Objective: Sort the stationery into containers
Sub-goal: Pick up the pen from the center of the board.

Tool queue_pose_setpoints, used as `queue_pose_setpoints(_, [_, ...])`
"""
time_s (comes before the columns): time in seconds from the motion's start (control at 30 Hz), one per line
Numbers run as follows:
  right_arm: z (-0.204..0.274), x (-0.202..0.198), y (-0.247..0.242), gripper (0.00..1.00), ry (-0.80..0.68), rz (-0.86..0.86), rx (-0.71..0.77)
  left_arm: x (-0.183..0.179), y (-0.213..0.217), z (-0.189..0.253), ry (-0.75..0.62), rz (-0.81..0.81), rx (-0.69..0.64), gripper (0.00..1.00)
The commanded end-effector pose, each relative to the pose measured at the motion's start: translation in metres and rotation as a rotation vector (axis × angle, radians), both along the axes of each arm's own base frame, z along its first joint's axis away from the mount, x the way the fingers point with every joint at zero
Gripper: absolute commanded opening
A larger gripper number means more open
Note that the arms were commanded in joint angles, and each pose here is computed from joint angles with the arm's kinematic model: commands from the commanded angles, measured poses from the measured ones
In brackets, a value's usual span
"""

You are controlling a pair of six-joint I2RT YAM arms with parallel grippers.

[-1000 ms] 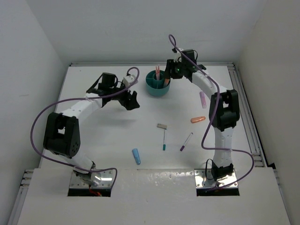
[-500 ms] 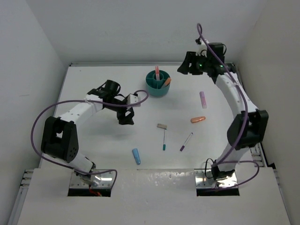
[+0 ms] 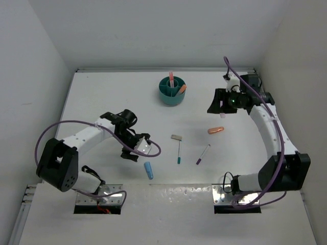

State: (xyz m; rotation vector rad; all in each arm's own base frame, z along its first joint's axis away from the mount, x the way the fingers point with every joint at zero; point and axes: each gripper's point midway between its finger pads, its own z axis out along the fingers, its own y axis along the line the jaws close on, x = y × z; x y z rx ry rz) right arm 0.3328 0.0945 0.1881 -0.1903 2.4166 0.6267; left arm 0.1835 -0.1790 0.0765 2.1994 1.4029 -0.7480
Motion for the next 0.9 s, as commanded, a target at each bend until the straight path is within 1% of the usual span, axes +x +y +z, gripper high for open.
queue_pose_setpoints(0.0, [-0.005,-0.036,-0.017,0.63,0.038,0.017,-0.073,-0.005,-0.007,0.004,-0.098,-0.109,-0.033,0.81])
queue_pose_setpoints(0.03, [-0.014,-0.046,-0.02,0.63,0.07,0.024,-0.09,-0.007,-0.007,0.002,-0.1,-0.123,-0.024,0.81])
queue_pose_setpoints(0.23, [-0.027,-0.064,-0.028,0.63,0.089,0.017,-0.132,-0.01,-0.018,-0.007,-0.16,-0.215,0.007,0.82])
queue_pose_setpoints(0.3, [-0.033,-0.066,-0.032,0.63,0.097,0.009,-0.154,-0.01,-0.024,-0.009,-0.184,-0.229,0.01,0.82])
queue_pose_setpoints(0.4, [-0.036,-0.05,-0.053,0.62,0.068,-0.067,-0.215,-0.007,-0.033,-0.01,-0.197,-0.221,0.002,0.81])
queue_pose_setpoints(0.43, [-0.034,-0.038,-0.058,0.61,0.04,-0.087,-0.236,-0.007,-0.036,-0.008,-0.194,-0.205,-0.004,0.82])
queue_pose_setpoints(0.47, [-0.043,-0.029,-0.062,0.6,0.063,-0.099,-0.255,-0.002,-0.04,-0.005,-0.209,-0.196,-0.019,0.81])
queue_pose_setpoints(0.5, [-0.034,-0.012,-0.069,0.59,0.032,-0.114,-0.288,0.0,-0.043,-0.003,-0.207,-0.179,-0.027,0.81])
queue_pose_setpoints(0.53, [-0.034,-0.002,-0.072,0.59,0.036,-0.119,-0.301,0.001,-0.044,-0.002,-0.194,-0.156,-0.026,0.82])
queue_pose_setpoints(0.57, [-0.034,0.01,-0.076,0.59,0.042,-0.122,-0.313,0.002,-0.045,0.0,-0.191,-0.148,-0.029,0.81])
queue_pose_setpoints(0.6, [-0.039,0.031,-0.079,0.58,0.07,-0.12,-0.32,0.004,-0.048,0.005,-0.191,-0.137,-0.042,0.81])
queue_pose_setpoints(0.67, [-0.049,0.05,-0.088,0.57,0.106,-0.137,-0.317,0.008,-0.051,0.01,-0.166,-0.091,-0.065,0.82])
queue_pose_setpoints(0.7, [-0.06,0.07,-0.093,0.56,0.13,-0.138,-0.322,0.01,-0.052,0.014,-0.149,-0.055,-0.073,0.82])
queue_pose_setpoints(0.73, [-0.066,0.079,-0.096,0.56,0.137,-0.138,-0.33,0.016,-0.053,0.017,-0.143,-0.021,-0.089,0.84])
queue_pose_setpoints(0.77, [-0.072,0.098,-0.099,0.56,0.13,-0.133,-0.343,0.022,-0.056,0.021,-0.136,0.032,-0.106,0.84])
queue_pose_setpoints(0.83, [-0.083,0.113,-0.102,0.57,0.134,-0.132,-0.36,0.035,-0.057,0.027,-0.156,0.091,-0.131,0.84])
queue_pose_setpoints(0.87, [-0.078,0.125,-0.103,0.57,0.113,-0.137,-0.362,0.038,-0.056,0.028,-0.16,0.113,-0.135,0.85])
